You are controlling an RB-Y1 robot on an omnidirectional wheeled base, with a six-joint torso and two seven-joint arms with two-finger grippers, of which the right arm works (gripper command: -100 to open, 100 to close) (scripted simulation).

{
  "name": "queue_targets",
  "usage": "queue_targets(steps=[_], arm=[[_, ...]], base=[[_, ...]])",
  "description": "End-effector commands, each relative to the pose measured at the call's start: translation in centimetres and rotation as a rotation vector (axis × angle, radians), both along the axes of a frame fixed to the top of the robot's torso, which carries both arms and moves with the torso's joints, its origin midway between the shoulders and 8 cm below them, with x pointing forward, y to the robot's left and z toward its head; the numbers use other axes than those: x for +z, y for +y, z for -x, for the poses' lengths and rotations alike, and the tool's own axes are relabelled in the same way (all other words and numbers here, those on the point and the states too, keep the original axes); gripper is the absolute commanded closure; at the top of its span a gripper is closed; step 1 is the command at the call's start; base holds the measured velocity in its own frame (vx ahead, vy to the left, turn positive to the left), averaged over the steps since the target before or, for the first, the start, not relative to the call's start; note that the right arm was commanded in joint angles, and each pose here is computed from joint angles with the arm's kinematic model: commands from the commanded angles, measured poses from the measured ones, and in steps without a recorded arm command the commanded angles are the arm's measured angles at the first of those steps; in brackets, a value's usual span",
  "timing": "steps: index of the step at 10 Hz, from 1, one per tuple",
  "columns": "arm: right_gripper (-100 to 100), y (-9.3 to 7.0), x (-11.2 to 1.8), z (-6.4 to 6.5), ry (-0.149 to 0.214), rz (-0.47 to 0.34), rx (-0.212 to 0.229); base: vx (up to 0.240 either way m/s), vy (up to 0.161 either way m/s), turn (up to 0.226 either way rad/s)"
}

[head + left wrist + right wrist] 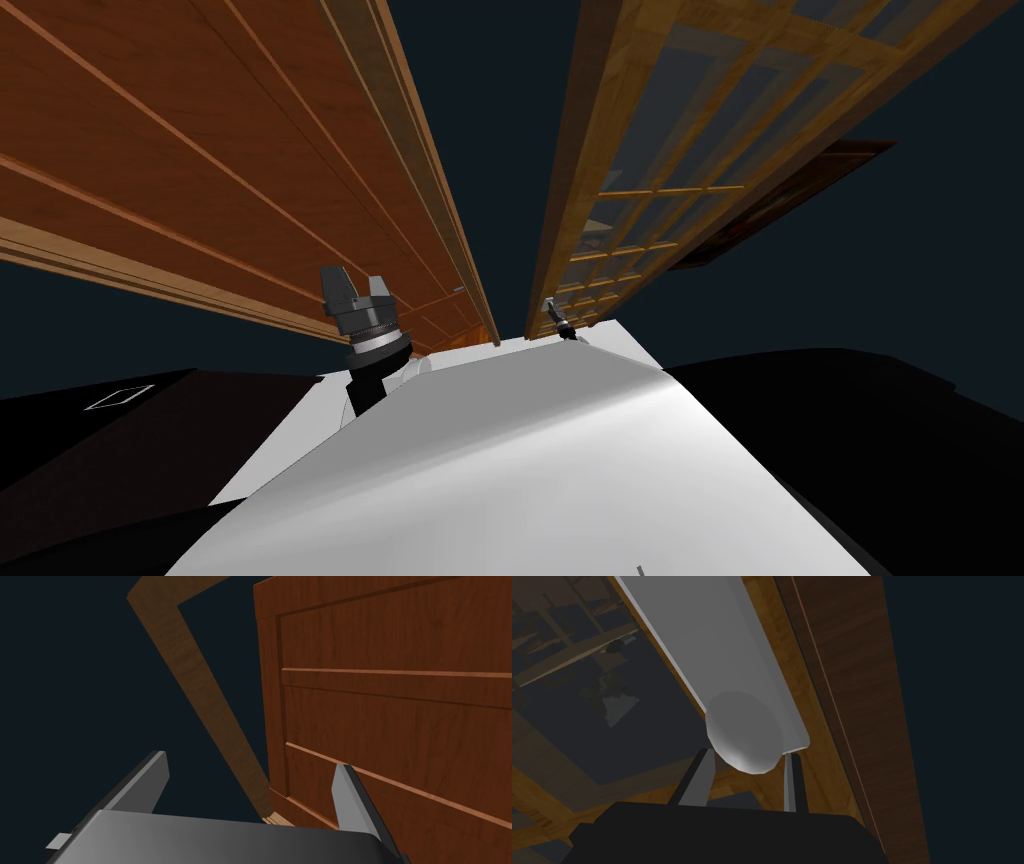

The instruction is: Pull the door open

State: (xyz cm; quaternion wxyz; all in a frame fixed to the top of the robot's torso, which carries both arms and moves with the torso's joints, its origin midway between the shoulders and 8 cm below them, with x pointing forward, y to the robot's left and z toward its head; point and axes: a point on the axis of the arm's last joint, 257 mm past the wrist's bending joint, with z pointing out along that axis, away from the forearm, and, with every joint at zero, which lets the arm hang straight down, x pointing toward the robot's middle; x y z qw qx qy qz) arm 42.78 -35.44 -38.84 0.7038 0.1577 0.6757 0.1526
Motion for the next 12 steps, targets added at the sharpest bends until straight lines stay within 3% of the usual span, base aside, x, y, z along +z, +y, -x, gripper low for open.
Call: queue_targets(steps=[1, 5, 12], arm=[[100, 1.0, -0.7, 0.2, 0.012, -0.065, 0.009], [100, 0.7, -0.6, 0.2, 0.008, -0.152, 0.001], [100, -0.1, -0.5, 0.3, -0.007, -0.378, -0.021]], base=[[-0.021, -0.008, 0.041], [-0.038, -0.013, 0.049], [-0.035, -0.018, 0.060]])
